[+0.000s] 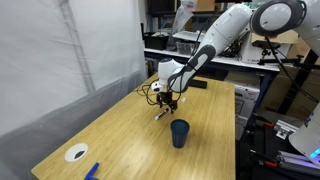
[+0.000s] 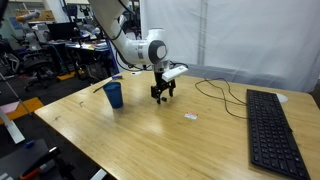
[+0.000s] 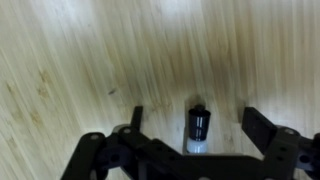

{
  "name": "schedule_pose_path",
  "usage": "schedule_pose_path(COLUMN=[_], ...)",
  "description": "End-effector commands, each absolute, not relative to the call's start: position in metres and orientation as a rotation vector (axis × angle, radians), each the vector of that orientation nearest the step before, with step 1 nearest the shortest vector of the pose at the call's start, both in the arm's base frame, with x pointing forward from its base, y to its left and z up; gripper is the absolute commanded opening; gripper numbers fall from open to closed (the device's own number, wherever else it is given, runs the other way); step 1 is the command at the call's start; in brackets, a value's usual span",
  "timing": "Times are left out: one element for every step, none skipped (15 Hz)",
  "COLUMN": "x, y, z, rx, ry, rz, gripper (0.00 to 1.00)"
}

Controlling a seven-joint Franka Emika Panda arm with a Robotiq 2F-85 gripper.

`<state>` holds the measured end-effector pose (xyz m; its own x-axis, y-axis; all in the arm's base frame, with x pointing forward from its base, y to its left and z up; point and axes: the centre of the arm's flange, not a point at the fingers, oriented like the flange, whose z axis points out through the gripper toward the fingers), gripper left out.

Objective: Put the black marker in the cup

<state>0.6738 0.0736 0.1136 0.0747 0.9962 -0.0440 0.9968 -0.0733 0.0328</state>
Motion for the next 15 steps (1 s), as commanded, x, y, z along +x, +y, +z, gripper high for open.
schedule_pose_path(x=[0.684, 0.681, 0.682, 0.683, 0.683, 0.682, 0.682, 0.681, 0.681, 0.680, 0.679, 0.677, 0.676, 0.676, 0.676], y=[0.073, 0.075, 0.076, 0.077, 0.077, 0.078, 0.079, 0.079, 0.080, 0.079, 0.079, 0.079, 0.080, 0.081, 0.081], z=[0.109, 0.111, 0.113, 0.115, 0.117, 0.119, 0.119, 0.120, 0.122, 0.124, 0.127, 0.133, 0.139, 0.145, 0.152], rx=[2.282, 2.281, 2.277, 2.275, 2.274, 2.274, 2.274, 2.274, 2.276, 2.276, 2.274, 2.269, 2.265, 2.259, 2.257], ry=[2.094, 2.093, 2.089, 2.085, 2.086, 2.085, 2.083, 2.082, 2.079, 2.075, 2.071, 2.062, 2.049, 2.036, 2.027], rz=[0.015, 0.019, 0.027, 0.031, 0.035, 0.035, 0.038, 0.042, 0.047, 0.054, 0.054, 0.061, 0.074, 0.088, 0.100], gripper=[0.75, 0.74, 0.68, 0.60, 0.52, 0.46, 0.40, 0.32, 0.26, 0.18, 0.12, 0.04, 0.00, 0.03, 0.05])
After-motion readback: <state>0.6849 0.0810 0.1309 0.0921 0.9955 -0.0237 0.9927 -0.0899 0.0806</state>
